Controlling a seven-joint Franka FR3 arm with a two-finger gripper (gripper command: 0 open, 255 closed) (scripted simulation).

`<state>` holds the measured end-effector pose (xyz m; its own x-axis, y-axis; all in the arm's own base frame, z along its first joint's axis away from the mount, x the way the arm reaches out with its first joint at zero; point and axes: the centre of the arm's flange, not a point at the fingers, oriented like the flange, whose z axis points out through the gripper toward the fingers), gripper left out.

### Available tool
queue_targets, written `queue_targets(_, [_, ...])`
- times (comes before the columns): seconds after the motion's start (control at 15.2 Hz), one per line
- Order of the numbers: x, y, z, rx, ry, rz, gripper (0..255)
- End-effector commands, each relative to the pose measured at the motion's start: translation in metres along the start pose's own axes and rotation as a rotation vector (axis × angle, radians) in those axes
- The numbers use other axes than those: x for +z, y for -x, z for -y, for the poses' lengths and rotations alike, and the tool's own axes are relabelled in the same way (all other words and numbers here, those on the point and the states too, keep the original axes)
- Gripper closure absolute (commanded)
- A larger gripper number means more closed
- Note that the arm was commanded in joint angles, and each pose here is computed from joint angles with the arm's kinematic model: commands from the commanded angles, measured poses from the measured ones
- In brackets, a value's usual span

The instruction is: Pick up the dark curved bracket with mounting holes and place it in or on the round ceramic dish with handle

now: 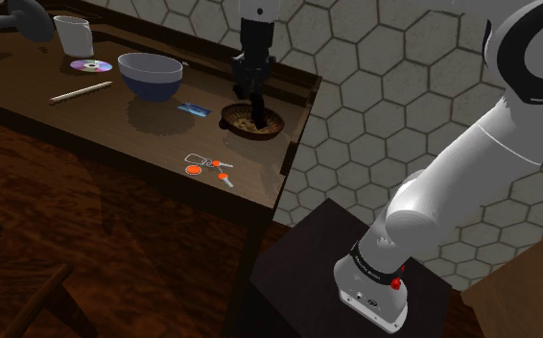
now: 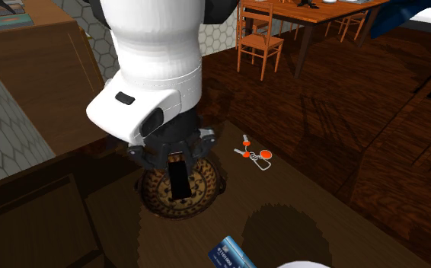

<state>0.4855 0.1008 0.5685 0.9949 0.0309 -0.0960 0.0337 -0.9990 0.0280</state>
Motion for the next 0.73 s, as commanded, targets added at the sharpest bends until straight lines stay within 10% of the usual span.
queue_targets(0.0, [0.0109,-0.0004,0.0011,0.000,0.000,-0.001,255])
queue_targets(0.53, [0.0109,-0.0004,0.0011,0.000,0.000,-0.001,255])
queue_targets(0.59, [0.0106,-0.0007,0.0014,0.000,0.000,-0.001,0])
queue_targets(0.66, [0.0106,-0.0008,0.0015,0.000,0.000,-0.001,0])
